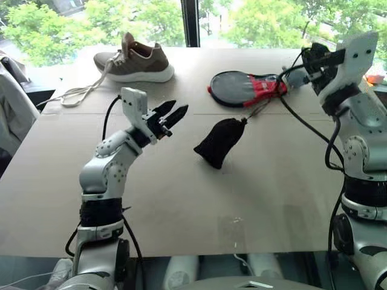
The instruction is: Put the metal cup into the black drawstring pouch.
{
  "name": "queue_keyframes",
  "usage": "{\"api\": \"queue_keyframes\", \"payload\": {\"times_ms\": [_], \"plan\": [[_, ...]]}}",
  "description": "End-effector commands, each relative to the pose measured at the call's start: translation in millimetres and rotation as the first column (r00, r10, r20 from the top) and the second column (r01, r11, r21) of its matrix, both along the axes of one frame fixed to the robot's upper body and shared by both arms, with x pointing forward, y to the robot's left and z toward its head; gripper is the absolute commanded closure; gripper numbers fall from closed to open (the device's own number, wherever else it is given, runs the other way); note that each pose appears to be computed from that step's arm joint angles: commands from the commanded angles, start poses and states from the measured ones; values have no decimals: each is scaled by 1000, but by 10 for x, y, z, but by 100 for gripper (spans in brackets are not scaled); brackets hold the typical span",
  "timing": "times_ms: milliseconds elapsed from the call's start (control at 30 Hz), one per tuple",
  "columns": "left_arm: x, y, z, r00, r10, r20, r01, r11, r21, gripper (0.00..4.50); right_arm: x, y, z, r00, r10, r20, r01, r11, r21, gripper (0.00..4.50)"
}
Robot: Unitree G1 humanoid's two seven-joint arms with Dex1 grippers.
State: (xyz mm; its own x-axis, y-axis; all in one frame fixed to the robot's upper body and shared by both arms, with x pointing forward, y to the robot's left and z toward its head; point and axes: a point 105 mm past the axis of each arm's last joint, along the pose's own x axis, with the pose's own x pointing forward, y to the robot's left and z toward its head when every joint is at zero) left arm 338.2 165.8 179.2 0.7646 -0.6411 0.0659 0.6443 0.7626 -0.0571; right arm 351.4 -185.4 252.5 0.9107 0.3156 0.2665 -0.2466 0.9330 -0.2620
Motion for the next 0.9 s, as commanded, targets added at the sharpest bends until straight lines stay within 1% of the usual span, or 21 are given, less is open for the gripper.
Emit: {"api": "queue_keyframes", "payload": {"times_ms": [33, 67, 100, 167, 233, 267, 367, 467, 500, 600, 733, 900], "plan": [[-230, 243, -123, 999, 30, -45, -27, 997, 75, 198, -279, -343, -654, 978, -19, -210, 10, 999, -47, 212], [-322, 291, -212, 997, 26, -69, -19, 995, 98, 198, -396, -415, -869, 960, -7, -279, -7, 999, -51, 172], [-386, 314, -265, 996, 19, -83, -10, 994, 111, 198, -479, -460, -988, 948, 1, -317, -19, 998, -52, 172], [-530, 377, -437, 991, 12, -130, 9, 987, 157, 198, -722, -378, -1167, 918, 138, -372, -150, 989, -5, 172], [-667, 419, -595, 988, 6, -154, 27, 977, 210, 198, -922, -316, -1291, 888, 231, -398, -231, 972, 47, 172], [-725, 430, -664, 986, 12, -164, 26, 974, 226, 198, -1016, -305, -1364, 873, 265, -408, -260, 963, 69, 172], [-814, 429, -758, 988, 40, -148, 0, 965, 262, 198, -1217, -334, -1503, 850, 316, -421, -323, 945, 56, 172], [-819, 452, -714, 994, 101, -42, -84, 954, 287, 198, -1319, -512, -1546, 860, 301, -413, -323, 946, 17, 172], [-826, 468, -703, 993, 117, -28, -104, 953, 285, 198, -1358, -577, -1559, 857, 299, -420, -326, 945, 8, 172], [-950, 459, -690, 989, 137, -53, -121, 966, 229, 198, -1455, -755, -1570, 838, 308, -450, -343, 939, 3, 172], [-1109, 386, -686, 990, 124, -68, -108, 973, 204, 198, -1388, -846, -1577, 838, 311, -448, -348, 937, -1, 172], [-1203, 366, -697, 988, 134, -81, -116, 973, 200, 198, -1302, -828, -1575, 832, 346, -434, -373, 928, 26, 172]]}}
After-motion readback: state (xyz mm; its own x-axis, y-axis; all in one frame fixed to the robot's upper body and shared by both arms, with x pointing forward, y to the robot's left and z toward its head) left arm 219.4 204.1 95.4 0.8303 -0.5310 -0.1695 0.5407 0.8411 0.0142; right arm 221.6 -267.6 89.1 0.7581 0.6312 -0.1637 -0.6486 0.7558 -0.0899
